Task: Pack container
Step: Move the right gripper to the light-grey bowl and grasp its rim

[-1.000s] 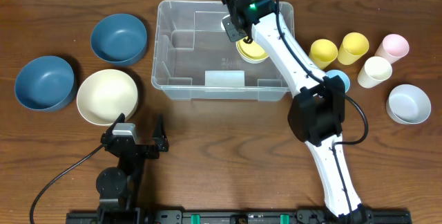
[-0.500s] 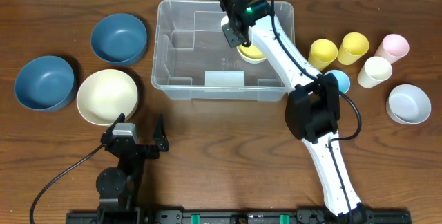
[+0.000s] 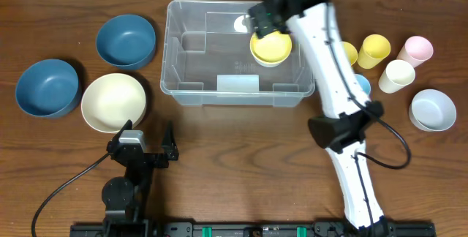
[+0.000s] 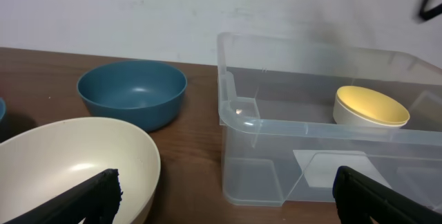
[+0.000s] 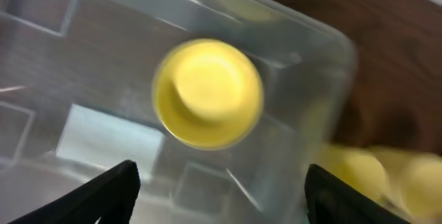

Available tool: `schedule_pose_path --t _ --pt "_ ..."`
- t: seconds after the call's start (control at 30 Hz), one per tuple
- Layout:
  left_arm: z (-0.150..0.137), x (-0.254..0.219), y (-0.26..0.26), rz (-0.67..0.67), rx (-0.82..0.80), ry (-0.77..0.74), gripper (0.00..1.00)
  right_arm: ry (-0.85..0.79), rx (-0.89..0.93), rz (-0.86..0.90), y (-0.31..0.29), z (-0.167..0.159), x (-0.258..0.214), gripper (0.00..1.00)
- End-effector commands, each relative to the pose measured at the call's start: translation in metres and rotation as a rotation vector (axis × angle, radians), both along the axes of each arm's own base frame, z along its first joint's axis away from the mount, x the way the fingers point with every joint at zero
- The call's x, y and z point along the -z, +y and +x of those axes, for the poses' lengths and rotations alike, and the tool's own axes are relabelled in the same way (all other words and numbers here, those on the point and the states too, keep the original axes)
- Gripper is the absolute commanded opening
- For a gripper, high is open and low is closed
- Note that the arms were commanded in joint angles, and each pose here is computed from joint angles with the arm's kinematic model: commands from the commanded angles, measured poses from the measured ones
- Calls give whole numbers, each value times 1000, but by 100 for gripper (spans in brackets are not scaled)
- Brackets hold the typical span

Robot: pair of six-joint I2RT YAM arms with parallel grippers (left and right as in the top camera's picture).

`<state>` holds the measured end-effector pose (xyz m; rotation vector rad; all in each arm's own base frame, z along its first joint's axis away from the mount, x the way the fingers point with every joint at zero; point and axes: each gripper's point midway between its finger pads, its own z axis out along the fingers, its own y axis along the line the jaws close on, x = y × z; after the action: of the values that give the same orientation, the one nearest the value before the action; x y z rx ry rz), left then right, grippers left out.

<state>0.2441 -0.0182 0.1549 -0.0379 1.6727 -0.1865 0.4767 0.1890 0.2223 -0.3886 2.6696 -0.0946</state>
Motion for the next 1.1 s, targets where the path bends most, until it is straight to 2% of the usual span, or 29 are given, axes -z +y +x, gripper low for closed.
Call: schedule_pose_path --t 0.0,0.27,0.5,0.67,0.8,0.97,1.07 --pt "-1 16 0 12 3 45 98 -53 202 56 -54 -2 -37 78" --pt "-1 16 0 12 3 45 98 -132 420 255 -120 -22 -102 73" --pt "-1 16 0 12 3 45 98 -113 608 183 -199 -85 -122 72" --pt "-1 16 0 12 3 45 98 11 840 115 -261 -143 -91 73" --pt "-1 16 0 12 3 45 98 167 1047 54 -311 -185 -43 72" --pt "-1 16 0 12 3 45 98 306 1144 41 -346 -207 19 72" --pt "-1 16 0 12 3 45 98 348 1162 102 -351 -210 56 72"
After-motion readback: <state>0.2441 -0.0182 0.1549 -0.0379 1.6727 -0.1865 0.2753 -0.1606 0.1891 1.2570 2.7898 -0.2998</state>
